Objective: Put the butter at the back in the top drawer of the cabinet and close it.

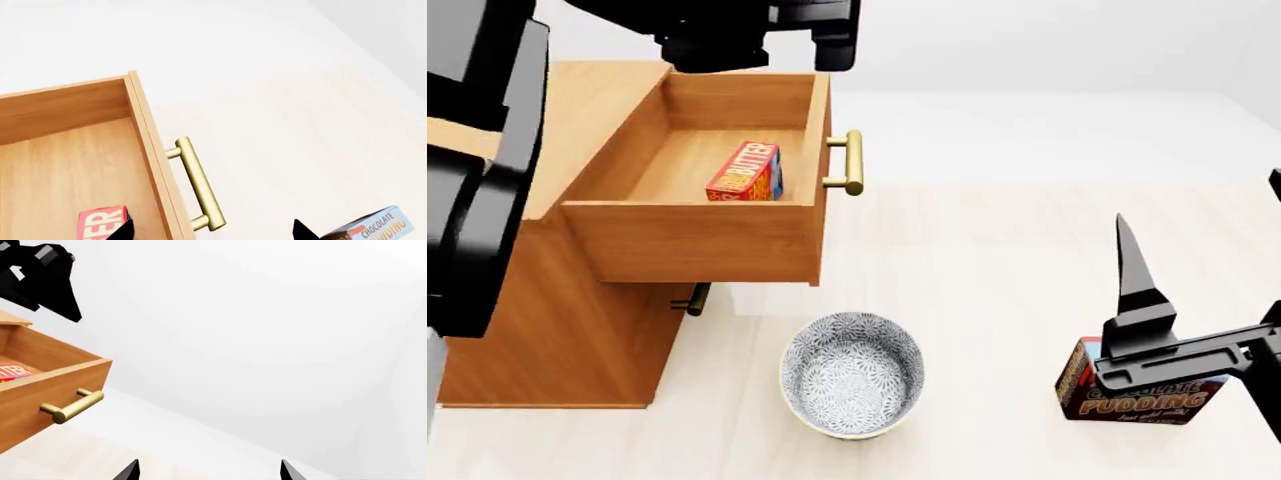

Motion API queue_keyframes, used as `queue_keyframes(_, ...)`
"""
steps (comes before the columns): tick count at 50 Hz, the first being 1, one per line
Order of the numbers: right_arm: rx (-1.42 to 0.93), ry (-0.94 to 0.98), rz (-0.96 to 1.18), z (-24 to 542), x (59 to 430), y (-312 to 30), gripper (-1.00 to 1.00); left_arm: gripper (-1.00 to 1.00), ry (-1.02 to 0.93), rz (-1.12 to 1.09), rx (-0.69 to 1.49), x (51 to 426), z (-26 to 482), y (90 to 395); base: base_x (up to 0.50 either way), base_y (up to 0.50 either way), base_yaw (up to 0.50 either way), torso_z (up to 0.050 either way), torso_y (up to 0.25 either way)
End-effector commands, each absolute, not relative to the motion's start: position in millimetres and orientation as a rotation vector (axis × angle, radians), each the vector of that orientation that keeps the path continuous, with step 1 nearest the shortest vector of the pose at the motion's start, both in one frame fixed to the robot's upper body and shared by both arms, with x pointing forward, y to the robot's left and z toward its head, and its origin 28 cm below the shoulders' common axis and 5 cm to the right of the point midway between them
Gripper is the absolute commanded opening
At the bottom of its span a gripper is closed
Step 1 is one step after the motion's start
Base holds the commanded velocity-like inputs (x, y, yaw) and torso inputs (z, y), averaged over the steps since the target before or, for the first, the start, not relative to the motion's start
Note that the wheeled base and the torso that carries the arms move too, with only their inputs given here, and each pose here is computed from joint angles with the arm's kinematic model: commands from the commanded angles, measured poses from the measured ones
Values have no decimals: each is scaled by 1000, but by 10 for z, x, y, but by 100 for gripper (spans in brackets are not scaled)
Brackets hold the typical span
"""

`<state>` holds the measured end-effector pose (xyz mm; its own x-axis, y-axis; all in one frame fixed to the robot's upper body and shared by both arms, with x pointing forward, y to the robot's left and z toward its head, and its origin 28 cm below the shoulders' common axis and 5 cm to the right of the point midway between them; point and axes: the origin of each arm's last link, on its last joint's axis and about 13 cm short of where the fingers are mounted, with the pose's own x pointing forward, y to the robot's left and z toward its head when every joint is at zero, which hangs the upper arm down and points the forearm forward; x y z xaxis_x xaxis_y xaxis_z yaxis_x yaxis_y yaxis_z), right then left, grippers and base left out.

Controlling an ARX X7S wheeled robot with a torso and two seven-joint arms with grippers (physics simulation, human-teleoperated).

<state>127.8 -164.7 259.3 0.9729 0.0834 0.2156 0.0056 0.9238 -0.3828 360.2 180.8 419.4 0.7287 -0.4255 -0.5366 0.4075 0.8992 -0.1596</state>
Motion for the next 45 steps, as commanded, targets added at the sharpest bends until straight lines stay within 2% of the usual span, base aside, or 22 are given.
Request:
queue_keyframes(1, -392, -231, 39, 2592, 1278, -1647, 100, 100, 653, -550, 13, 3541, 4166, 1628, 0, 0, 0, 0, 0)
queue_keyframes(24, -379, -230, 23, 2555, 1276, -1641, 100, 100, 688, -472, 222, 3328, 3898, 1016, 0, 0, 0, 0, 0)
queue_keyframes(45, -370, -233, 19, 2534, 1274, -1635, 100, 100, 661, -423, 304, 3087, 3634, 644, 0, 0, 0, 0, 0)
